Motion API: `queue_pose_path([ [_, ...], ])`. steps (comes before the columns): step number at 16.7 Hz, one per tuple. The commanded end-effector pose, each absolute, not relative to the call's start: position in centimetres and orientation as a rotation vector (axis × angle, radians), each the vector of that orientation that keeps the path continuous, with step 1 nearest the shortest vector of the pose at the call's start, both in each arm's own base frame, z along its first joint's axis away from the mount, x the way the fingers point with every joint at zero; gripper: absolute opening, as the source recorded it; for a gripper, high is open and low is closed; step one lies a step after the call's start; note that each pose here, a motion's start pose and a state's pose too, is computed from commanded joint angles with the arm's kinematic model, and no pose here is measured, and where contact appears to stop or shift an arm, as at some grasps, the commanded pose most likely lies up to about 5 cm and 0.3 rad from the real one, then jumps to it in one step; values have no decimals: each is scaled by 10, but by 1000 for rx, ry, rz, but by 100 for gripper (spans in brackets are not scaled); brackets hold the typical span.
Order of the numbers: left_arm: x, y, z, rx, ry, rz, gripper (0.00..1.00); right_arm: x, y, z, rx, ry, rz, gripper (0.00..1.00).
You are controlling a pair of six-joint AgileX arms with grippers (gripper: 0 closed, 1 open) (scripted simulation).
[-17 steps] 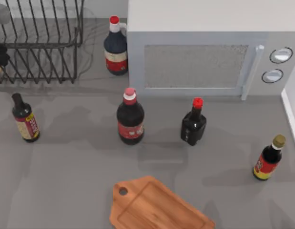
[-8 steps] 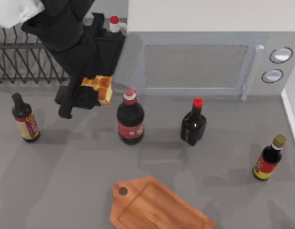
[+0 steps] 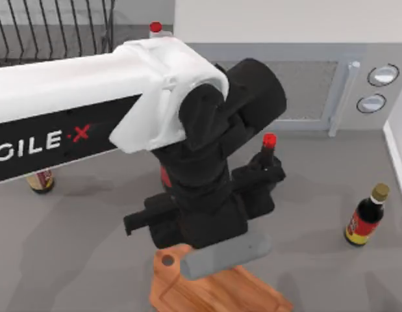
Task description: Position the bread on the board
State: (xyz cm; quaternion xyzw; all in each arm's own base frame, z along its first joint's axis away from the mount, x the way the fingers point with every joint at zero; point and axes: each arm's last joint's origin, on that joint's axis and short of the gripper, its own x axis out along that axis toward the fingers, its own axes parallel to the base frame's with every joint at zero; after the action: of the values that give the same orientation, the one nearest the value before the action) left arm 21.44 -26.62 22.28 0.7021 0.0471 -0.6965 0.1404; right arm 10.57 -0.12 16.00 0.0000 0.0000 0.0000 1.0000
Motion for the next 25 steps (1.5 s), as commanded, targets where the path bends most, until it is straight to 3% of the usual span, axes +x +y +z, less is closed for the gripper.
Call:
queue_pose_path([
  [6,185,-279,185,2199,-18,-2253,0,106,-1,160,0,0,0,100],
  [14,187,-278,183,2196,-17,-2253,0,106,-1,160,0,0,0,100],
  [25,185,-282,149,2210,-58,-2233,0,106,-1,160,0,0,0,100],
])
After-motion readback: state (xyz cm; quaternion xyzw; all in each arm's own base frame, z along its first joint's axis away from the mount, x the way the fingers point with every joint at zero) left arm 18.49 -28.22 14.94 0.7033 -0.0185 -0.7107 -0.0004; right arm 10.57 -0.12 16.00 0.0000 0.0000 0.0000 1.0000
